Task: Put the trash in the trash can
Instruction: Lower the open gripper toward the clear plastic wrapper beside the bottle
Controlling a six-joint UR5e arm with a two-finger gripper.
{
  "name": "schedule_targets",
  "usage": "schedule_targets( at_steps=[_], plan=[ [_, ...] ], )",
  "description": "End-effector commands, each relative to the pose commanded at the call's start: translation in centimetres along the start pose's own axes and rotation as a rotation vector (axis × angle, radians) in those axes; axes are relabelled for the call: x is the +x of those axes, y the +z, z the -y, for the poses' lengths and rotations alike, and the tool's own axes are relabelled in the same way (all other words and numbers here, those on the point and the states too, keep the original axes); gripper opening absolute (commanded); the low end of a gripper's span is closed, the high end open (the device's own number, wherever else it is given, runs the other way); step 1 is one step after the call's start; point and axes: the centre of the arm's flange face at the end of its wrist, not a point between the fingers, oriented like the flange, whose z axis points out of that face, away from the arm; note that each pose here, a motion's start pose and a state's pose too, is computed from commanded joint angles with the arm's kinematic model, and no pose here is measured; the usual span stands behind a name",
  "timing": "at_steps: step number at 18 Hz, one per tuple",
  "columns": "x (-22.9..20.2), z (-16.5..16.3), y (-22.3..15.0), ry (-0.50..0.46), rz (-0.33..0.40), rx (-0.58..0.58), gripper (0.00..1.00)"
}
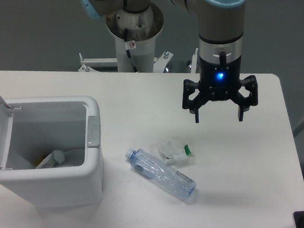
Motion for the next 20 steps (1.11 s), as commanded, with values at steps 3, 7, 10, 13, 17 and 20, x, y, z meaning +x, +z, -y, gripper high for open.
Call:
schedule_targets(
  at_steps=[3,7,10,13,17,20],
  plan=[
    [0.3,0.3,0.1,0.002,0.005,0.026,1.0],
    [0.6,0.0,2.6,-0.022,0.069,0.119,1.0],
    [2.0,-1.4,6.5,-0.036,0.036,0.078,1.0],
    [4.7,-2.9,11.3,0.239,-0.012,-0.015,1.0],
    [6.8,-6.6,16.9,0.514,-0.104,-0.101,1.0],
    [7.2,-7.6,20.0,0.626,-0.155,-0.135,1.0]
  ],
)
